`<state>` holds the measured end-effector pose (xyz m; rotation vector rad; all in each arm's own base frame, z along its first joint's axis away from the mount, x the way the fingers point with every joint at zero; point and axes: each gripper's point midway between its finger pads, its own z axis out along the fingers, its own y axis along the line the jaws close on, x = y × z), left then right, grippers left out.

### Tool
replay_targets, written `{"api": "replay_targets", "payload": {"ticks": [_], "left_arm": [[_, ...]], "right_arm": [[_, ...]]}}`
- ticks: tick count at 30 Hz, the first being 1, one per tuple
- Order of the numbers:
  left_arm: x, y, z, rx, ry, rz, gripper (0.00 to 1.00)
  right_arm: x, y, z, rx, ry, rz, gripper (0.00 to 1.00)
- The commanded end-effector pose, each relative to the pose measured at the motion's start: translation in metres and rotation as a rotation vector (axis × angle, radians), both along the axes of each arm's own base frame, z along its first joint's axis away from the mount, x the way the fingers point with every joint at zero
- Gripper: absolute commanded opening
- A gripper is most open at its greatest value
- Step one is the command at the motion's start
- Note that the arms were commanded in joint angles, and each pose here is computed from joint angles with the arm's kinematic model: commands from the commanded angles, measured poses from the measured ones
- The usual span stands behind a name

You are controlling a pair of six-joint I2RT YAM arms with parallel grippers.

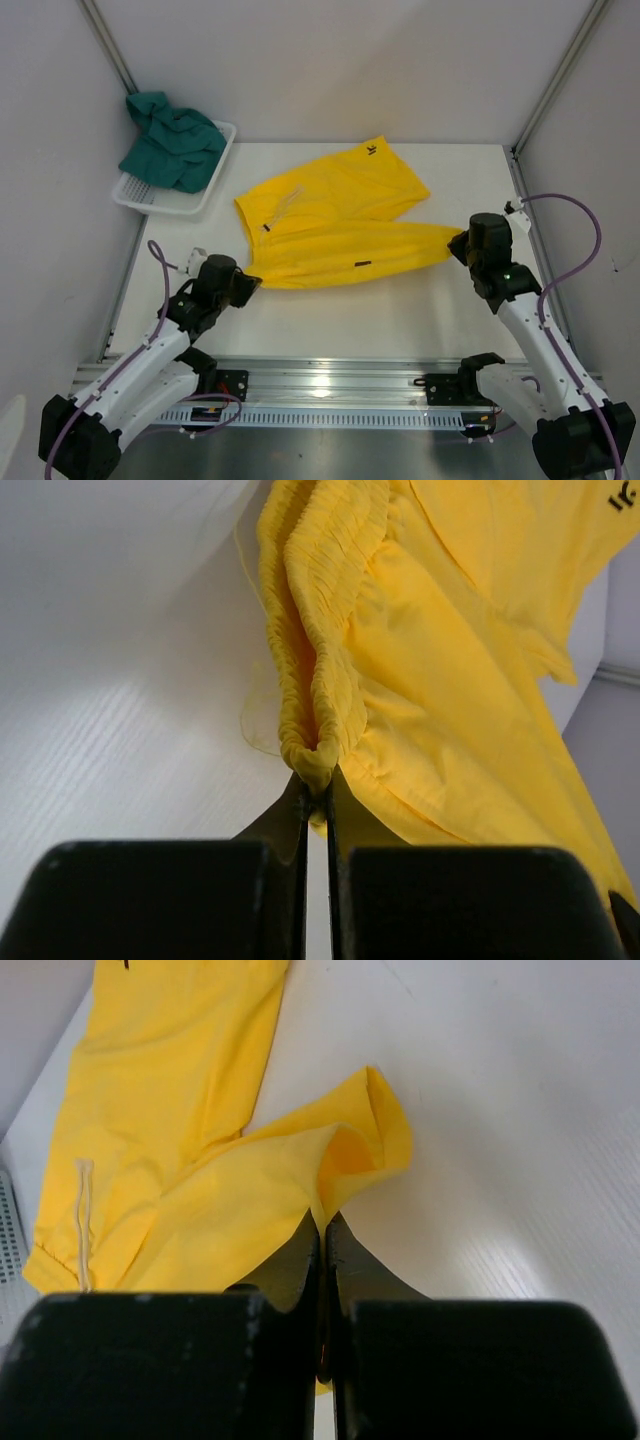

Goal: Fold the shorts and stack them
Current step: Fold the shorts

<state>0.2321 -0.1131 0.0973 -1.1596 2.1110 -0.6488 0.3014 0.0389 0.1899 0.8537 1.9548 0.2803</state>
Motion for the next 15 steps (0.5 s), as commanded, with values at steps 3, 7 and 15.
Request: {"api": "replay_targets", "payload": {"ticks": [3, 7, 15], "left_arm": [[-0.021, -0.022, -0.005, -0.075, 0.016, -0.055, 0.0], [-0.036, -0.033, -0.006, -0.081, 0.037, -0.085, 0.0], [-0.053, -0.043, 0.004, -0.089, 0.023, -0.088, 0.0]], "right_arm": [[-0.022, -0.031, 0.022, -0.075, -0.049, -0.118, 0.0], [-0.042, -0.047, 0.049, -0.103, -0.136, -0.166, 0.0], [-0.052, -0.052, 0.072, -0.118, -0.189, -0.164, 0.0]]}}
